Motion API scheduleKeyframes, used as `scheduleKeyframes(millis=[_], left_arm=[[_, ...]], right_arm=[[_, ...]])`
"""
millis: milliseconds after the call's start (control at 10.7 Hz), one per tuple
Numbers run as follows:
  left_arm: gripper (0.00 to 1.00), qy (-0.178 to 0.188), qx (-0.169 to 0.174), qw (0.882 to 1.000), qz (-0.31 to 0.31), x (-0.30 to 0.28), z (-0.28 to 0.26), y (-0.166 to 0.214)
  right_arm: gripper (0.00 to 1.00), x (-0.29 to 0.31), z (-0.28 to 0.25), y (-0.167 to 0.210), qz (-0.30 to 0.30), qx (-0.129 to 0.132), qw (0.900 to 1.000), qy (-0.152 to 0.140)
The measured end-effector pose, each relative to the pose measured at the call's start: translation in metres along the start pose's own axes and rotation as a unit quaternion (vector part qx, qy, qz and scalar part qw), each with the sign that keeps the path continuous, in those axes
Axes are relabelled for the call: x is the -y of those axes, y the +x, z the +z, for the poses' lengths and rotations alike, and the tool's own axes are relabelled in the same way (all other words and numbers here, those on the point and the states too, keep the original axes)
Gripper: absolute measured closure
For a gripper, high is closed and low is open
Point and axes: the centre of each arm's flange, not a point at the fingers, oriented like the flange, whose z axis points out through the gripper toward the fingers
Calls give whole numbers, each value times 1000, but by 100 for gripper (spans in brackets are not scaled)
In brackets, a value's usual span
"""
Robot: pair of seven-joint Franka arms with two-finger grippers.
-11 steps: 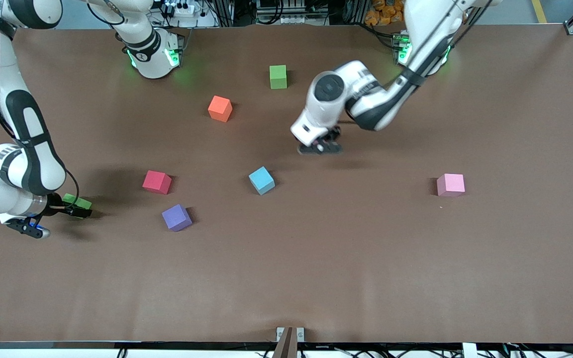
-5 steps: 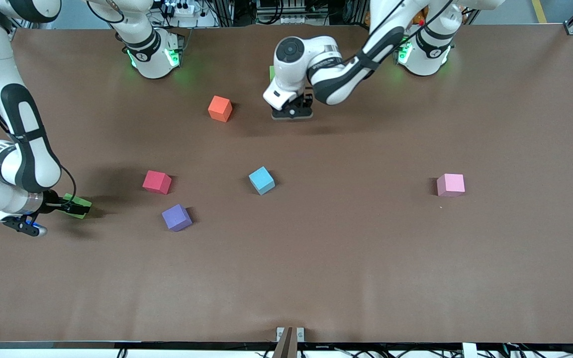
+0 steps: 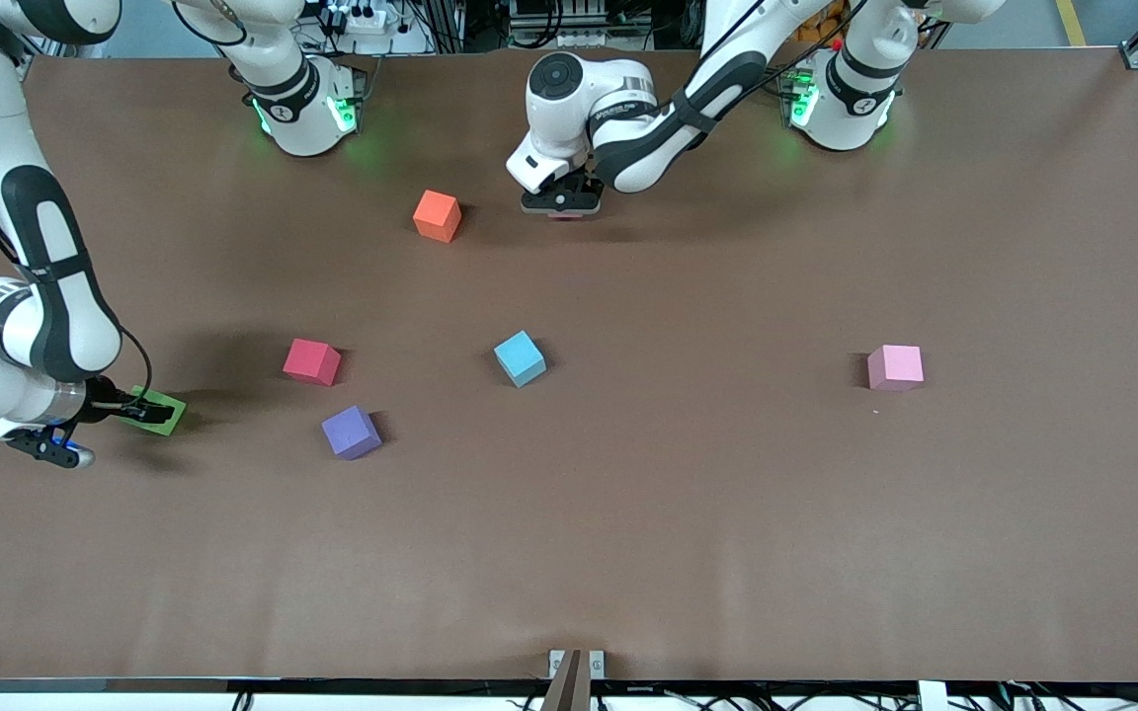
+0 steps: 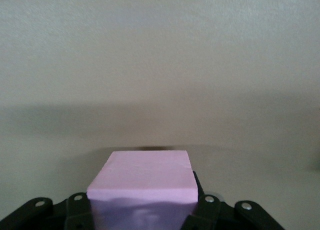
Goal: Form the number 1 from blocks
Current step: 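Carry the pink and green cubes toward the lone green cube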
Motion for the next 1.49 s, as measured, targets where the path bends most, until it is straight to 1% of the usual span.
scheduleKeyframes(millis=[280, 466, 746, 932, 1119, 1212, 1398, 1492], left_arm=[[36, -6, 9, 1000, 4, -8, 13, -16], [36, -9, 9, 1000, 5, -10, 14, -18], [36, -9, 14, 1000, 5, -10, 18, -19], [36, -9, 19, 1000, 2, -11, 22, -17], [36, -14, 17, 1000, -8, -14, 19, -14], [36, -16, 17, 1000, -14, -16, 17, -12], [36, -17, 17, 1000, -17, -17, 17, -12], [25, -17, 18, 1000, -19, -17, 18, -12]], right_arm=[[41, 19, -10, -6, -21, 19, 1000, 0], [41, 51, -28, -13, -44, 24, 999, -2], [41, 94, -58, -29, -76, 41, 996, -2], [41, 140, -80, -46, -102, 50, 993, 11], [41, 194, -100, -68, -134, 51, 989, 20], [41, 222, -107, -80, -146, 49, 988, 19], [41, 273, -110, -109, -147, 48, 988, 11], [41, 295, -108, -124, -146, 44, 988, 7]])
